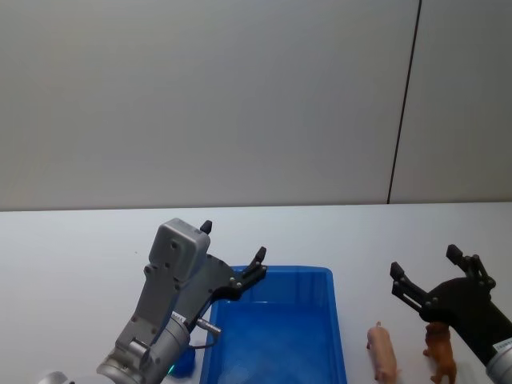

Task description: Pick up the two dolls from the table and place them into the box.

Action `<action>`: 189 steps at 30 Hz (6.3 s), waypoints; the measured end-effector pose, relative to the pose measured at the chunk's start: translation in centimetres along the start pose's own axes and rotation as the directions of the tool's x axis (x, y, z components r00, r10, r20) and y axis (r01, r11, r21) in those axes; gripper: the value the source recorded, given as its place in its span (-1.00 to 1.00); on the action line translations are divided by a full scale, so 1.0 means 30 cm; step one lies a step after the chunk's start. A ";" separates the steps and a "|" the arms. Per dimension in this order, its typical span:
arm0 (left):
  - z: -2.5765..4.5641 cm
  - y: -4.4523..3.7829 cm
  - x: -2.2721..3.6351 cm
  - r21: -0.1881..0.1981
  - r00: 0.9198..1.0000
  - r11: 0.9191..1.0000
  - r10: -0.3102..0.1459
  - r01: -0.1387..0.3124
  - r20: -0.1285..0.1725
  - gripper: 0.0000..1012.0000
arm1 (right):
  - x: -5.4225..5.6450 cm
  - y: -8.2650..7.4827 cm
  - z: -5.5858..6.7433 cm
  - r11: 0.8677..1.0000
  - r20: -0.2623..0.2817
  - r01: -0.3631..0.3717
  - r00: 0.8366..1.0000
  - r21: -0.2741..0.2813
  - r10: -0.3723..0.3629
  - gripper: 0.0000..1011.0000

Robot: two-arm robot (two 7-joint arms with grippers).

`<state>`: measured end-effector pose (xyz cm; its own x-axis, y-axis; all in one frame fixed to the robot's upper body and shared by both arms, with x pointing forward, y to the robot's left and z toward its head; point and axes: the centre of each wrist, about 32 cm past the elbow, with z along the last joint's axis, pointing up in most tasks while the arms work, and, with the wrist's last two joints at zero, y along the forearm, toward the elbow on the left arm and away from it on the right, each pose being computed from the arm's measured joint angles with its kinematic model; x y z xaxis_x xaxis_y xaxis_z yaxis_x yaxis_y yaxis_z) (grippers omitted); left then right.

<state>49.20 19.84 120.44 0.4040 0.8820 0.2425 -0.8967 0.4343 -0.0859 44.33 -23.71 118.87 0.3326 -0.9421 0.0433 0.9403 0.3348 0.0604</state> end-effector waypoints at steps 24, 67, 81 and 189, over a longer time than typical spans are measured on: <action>0.000 0.000 0.000 0.000 1.000 1.000 0.000 0.000 0.000 0.98 | 0.000 0.000 0.000 1.000 0.000 0.000 1.000 0.000 0.000 0.98; 0.000 0.000 0.000 0.000 1.000 1.000 0.000 0.000 0.000 0.98 | 0.015 -0.030 -0.047 0.981 -0.028 0.089 0.995 -0.174 -0.095 0.98; 0.000 0.000 0.000 0.000 1.000 1.000 0.000 0.000 0.000 0.98 | -0.011 -0.047 -0.112 0.940 -0.037 0.146 0.986 -0.310 -0.165 0.98; 0.000 0.000 0.000 0.000 1.000 1.000 0.000 0.000 0.000 0.98 | -0.172 0.128 -0.085 0.926 -0.175 -0.336 0.935 -0.170 0.308 0.98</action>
<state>49.20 19.84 120.44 0.4039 0.8821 0.2425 -0.8967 0.4343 -0.0860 46.40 -17.63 116.34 0.6128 -0.7818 -0.1154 0.7712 0.6235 -0.1285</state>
